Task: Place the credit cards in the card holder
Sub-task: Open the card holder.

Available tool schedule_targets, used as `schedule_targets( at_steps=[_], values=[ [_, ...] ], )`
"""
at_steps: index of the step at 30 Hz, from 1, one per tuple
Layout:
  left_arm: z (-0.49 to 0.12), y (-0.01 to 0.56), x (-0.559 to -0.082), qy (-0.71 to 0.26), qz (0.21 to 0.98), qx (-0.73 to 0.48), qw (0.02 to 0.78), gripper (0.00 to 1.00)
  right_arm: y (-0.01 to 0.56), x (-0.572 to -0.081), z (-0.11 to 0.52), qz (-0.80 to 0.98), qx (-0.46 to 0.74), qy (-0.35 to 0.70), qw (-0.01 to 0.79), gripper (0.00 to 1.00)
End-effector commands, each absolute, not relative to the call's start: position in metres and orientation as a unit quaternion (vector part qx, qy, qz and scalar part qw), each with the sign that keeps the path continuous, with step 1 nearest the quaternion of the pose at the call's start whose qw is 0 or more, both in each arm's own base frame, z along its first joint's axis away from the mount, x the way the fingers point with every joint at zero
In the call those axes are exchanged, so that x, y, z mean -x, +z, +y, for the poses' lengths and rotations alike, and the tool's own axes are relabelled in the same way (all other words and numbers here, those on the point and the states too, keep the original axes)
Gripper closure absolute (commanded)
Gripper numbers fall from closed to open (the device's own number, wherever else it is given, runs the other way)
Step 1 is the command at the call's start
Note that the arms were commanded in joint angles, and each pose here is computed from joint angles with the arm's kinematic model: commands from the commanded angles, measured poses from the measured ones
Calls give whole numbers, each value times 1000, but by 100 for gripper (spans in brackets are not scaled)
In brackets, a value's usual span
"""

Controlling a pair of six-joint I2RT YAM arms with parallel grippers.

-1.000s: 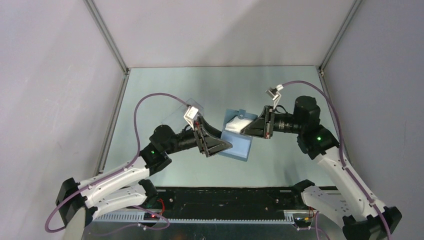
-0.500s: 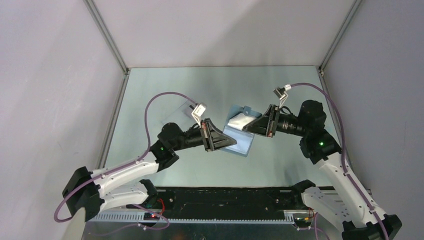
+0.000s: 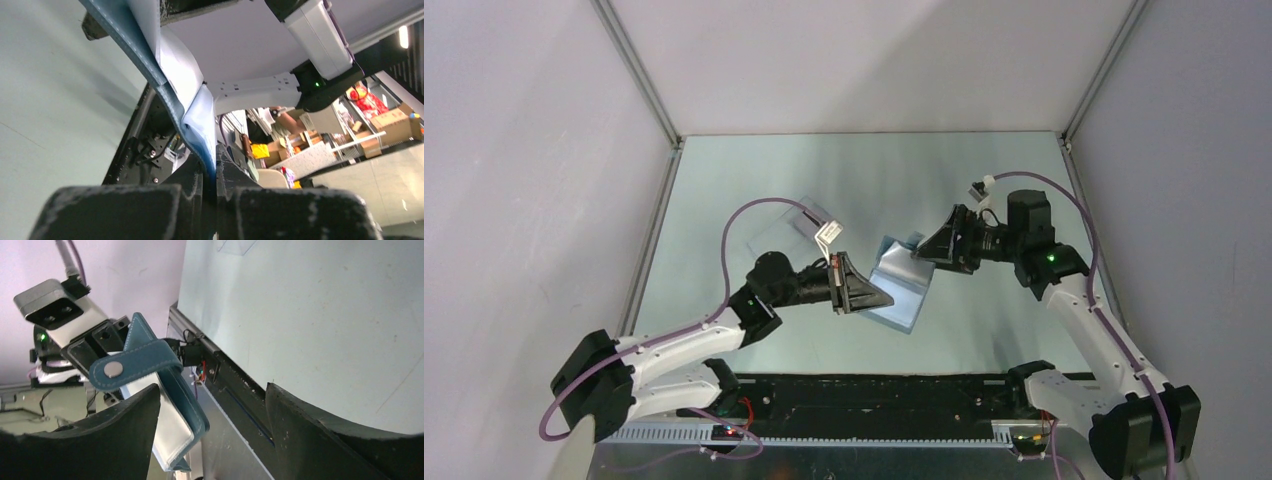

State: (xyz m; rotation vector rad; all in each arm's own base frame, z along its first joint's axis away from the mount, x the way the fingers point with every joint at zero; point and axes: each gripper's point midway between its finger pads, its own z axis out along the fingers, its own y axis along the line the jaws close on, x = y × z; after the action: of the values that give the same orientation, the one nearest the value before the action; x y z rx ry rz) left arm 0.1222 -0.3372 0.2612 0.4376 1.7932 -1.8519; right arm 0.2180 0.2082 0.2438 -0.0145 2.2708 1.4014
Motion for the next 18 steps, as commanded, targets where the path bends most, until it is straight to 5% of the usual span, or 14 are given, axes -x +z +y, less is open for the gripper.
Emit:
schedule_targets(
  at_steps=[1, 6, 12, 16, 18],
  values=[
    [-333, 294, -101, -719, 612, -210, 255, 100, 261, -202, 217, 798, 77, 554, 226, 20],
    [-332, 294, -91, -724, 608, -233, 228, 100, 274, -180, 223, 767, 135, 592, 206, 19],
    [-335, 294, -88, -725, 608, -245, 211, 100, 283, -153, 229, 740, 191, 621, 176, 37],
    [-338, 290, -90, -723, 614, -244, 203, 100, 283, -139, 234, 731, 214, 629, 157, 63],
    [-339, 288, -91, -722, 616, -243, 200, 100, 282, -136, 234, 729, 216, 633, 144, 89]
  ],
)
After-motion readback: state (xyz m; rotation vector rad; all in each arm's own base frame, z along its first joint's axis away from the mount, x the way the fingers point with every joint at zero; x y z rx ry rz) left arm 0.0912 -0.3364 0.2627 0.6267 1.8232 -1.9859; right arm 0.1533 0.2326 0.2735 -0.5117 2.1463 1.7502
